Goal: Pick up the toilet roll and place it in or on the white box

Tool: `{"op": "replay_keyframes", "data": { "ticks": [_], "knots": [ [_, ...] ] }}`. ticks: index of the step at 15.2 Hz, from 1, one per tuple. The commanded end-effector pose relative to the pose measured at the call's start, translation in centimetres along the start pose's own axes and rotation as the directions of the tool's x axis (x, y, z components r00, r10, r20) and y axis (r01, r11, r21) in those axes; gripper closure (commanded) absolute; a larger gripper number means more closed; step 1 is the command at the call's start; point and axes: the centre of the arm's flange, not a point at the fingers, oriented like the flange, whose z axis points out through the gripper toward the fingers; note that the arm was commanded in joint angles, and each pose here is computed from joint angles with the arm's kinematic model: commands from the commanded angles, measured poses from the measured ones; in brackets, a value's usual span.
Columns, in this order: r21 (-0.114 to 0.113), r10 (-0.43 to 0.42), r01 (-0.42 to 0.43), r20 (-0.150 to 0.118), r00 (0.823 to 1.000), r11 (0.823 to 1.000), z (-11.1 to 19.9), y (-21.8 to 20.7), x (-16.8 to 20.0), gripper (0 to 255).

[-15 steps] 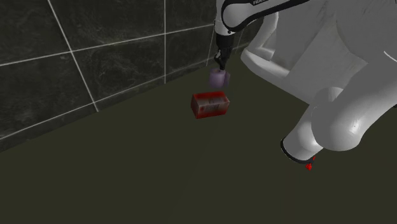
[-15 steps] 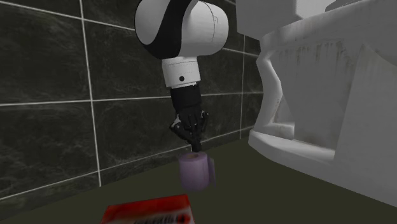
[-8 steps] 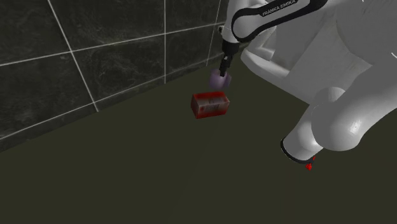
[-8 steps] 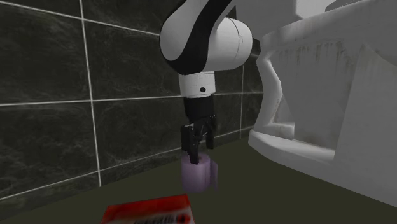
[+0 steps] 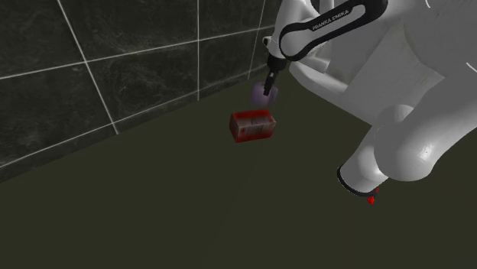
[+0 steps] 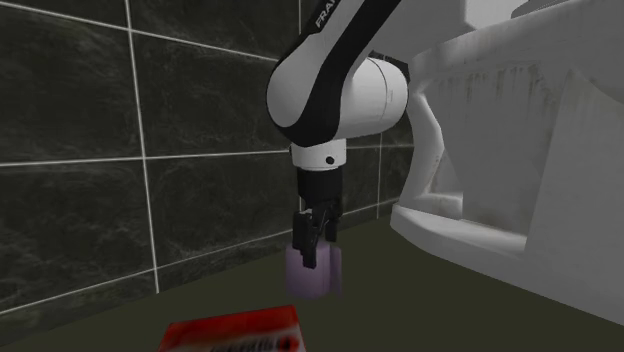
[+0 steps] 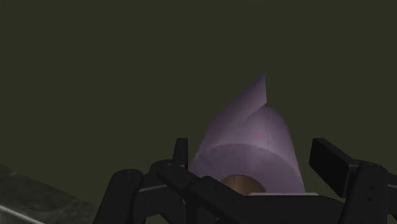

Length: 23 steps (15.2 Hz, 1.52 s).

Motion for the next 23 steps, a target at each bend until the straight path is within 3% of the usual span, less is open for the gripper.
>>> {"op": "replay_keyframes", "data": {
  "ticks": [1,7,8,17,23],
  "knots": [
    [0.018,-0.015,0.015,0.033,0.999,1.0,2.1,-1.1,-0.4,0],
    [0.018,-0.015,0.015,0.034,0.999,1.0,2.1,-1.1,-0.4,0],
    [0.018,-0.015,0.015,0.033,0.999,1.0,2.0,-0.9,-0.4,255],
    [0.018,-0.015,0.015,0.033,0.999,1.0,2.1,-1.1,-0.4,255],
    [0.018,-0.015,0.015,0.033,0.999,1.0,-1.1,-0.8,-0.4,255]
  ]
}}
